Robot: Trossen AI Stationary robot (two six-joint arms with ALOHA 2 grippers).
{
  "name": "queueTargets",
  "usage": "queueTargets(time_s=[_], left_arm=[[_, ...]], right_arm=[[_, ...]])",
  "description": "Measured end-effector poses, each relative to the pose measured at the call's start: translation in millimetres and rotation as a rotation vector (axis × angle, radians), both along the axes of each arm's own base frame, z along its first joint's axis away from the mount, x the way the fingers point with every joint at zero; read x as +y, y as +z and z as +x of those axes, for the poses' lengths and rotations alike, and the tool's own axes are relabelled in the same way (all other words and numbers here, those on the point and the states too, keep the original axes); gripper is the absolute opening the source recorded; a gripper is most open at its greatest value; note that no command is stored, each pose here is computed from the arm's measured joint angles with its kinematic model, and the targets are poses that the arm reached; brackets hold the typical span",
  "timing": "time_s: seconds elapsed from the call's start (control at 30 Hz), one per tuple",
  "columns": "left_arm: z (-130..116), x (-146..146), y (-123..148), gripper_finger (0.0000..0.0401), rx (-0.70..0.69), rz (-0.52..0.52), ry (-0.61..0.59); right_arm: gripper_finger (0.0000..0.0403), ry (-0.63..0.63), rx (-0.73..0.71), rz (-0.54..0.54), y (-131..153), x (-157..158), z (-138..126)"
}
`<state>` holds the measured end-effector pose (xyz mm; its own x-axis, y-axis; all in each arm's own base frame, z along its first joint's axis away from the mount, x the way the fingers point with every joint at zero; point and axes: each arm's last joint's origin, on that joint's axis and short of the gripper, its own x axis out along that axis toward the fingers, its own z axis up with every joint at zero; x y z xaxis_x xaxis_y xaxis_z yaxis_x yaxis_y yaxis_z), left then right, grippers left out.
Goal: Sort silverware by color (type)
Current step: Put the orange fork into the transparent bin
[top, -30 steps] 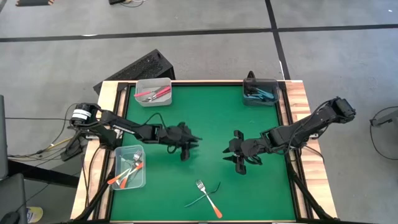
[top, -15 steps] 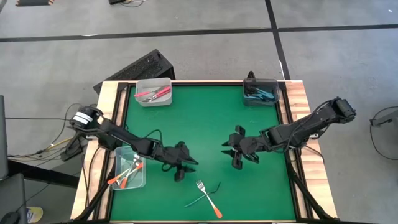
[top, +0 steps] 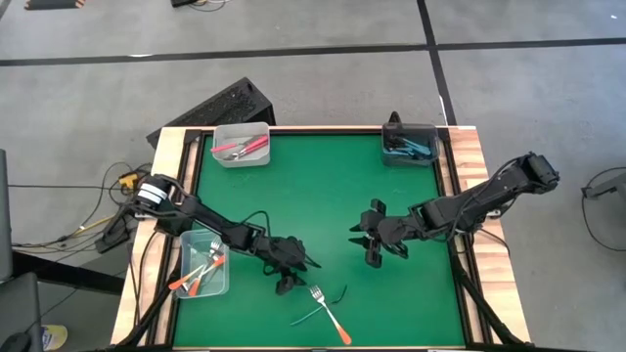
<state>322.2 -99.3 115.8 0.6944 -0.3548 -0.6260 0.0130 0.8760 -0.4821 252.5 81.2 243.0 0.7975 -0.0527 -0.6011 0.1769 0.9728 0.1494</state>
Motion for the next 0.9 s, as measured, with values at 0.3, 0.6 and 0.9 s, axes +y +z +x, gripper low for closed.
queueTargets(time_s=[0.3,0.6,0.9], left_arm=[[5.9,-1.1,10.4,0.0231,-0.091,-0.091,-0.083],[6.9,1.9,10.0,0.0231,-0.086,-0.088,-0.035],[7.0,-5.0,10.1,0.0231,-0.094,-0.138,-0.029]], right_arm=[[0.0161,-0.012,0.008,-0.013,-0.8,-0.6,-0.7],[0.0161,-0.028,0.017,0.004,-1.6,-0.8,-1.4],[0.0161,-0.030,0.011,0.007,-1.2,-0.6,-1.0]])
